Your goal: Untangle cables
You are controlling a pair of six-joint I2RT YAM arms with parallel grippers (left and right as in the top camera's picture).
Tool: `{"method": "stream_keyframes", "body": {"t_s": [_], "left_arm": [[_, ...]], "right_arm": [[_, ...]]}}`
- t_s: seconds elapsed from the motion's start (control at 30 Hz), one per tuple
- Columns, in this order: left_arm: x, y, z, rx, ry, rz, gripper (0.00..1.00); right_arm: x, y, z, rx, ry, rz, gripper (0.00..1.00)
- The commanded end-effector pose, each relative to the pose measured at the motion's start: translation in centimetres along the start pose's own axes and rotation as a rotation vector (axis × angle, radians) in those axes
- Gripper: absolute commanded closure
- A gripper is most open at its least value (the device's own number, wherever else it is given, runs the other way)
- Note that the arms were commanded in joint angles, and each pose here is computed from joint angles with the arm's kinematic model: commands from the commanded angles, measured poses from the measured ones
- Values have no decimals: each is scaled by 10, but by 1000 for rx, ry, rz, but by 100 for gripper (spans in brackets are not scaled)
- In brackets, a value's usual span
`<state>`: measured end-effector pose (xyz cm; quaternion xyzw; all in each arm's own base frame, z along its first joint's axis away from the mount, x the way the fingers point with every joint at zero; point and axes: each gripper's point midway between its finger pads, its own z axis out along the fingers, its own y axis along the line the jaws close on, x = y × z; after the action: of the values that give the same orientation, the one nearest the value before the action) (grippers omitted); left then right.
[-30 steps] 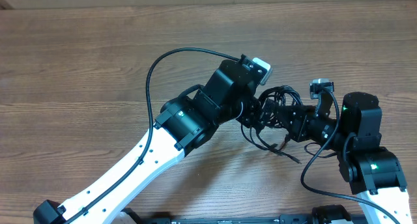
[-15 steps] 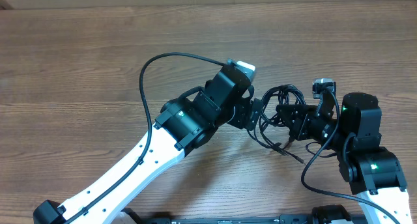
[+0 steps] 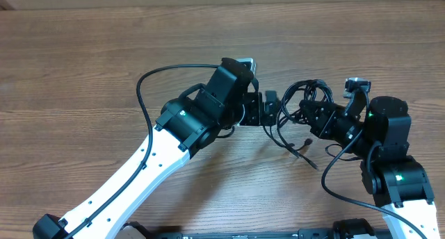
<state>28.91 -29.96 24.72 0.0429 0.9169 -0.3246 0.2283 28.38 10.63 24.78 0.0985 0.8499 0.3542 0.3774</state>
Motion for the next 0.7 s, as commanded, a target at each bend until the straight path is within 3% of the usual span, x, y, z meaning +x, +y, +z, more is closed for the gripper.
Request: {"method": "stream_keyframes", "body": {"t_s": [0.0,0.13,0.3,0.4,0.57,0.67], "left_arm": [[8,-29,-9,136,71,-153,0],[16,-39,-11,175,143,-368,0],[18,-38,-11,164,165,-491,0],[19,-38,-11,159,179,-563,10],[19,-38,-11,152,185,-649,35],[18,-38,-11,149,183,-667,41]], "right_arm": [[-11,10,-6,-23,-37,98,96],[-10,20,-6,-73,-22,106,96],[-15,32,-8,-130,-32,80,96],[-18,34,-8,-138,-42,80,96],[-19,37,-9,-152,-46,77,96],[-18,38,-9,-161,-39,75,96]]}}
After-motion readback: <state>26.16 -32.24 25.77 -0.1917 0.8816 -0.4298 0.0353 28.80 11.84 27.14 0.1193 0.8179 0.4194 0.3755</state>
